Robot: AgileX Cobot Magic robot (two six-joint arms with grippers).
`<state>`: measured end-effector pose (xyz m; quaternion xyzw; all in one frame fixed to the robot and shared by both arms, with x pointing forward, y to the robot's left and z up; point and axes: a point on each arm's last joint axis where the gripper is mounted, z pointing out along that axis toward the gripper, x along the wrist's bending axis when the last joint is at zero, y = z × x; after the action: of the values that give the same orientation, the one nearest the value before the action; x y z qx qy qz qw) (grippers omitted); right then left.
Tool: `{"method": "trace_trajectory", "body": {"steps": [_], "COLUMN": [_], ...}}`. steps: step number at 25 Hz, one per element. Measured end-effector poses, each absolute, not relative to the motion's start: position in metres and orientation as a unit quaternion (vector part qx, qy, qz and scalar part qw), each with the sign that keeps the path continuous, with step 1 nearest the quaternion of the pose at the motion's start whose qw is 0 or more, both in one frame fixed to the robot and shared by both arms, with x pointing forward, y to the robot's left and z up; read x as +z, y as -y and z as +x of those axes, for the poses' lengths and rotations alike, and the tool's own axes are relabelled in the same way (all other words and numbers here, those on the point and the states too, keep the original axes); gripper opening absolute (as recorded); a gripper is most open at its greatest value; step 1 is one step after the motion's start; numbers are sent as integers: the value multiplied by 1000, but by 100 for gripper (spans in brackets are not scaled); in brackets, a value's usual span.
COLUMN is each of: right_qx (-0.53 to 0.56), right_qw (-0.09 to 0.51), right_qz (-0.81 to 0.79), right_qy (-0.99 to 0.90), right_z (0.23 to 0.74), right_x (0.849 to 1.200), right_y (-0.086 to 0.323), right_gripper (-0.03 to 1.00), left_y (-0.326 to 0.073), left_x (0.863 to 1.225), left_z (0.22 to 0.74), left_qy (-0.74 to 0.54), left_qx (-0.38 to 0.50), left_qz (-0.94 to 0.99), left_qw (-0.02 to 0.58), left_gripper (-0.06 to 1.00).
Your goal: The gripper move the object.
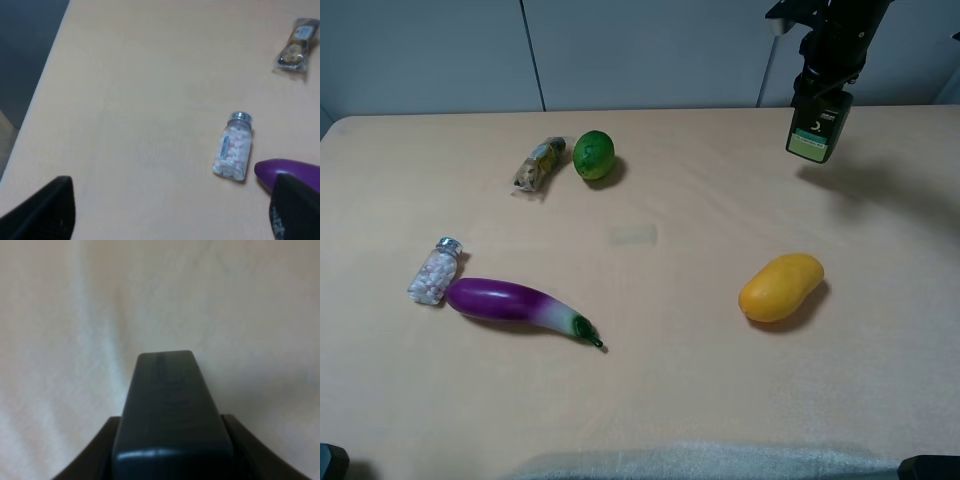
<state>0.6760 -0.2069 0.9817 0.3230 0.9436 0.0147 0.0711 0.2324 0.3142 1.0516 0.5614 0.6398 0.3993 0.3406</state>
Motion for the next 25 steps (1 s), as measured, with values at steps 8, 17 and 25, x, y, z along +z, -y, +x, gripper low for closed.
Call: {"method": "trace_trajectory", "body": {"steps": [8,17,25], "right_qx": [34,89,138], "right_qw": [88,127,149], "right_qz": [420,553,636], "right_qy": [-902,-819,-745], "right_z": [664,647,630], "right_x": [1020,1074,1116], "right_y": [213,227,252], "right_gripper": [30,30,30], "left_y": [-314,-314,-314], "left_x": [1052,1052,1052], "left_z": [232,232,232], "left_qy": [-640,-640,-640], "left_qx": [399,399,399], "left_qz": [561,561,561], "left_qw": [341,341,341], "left_gripper": [85,85,85]}}
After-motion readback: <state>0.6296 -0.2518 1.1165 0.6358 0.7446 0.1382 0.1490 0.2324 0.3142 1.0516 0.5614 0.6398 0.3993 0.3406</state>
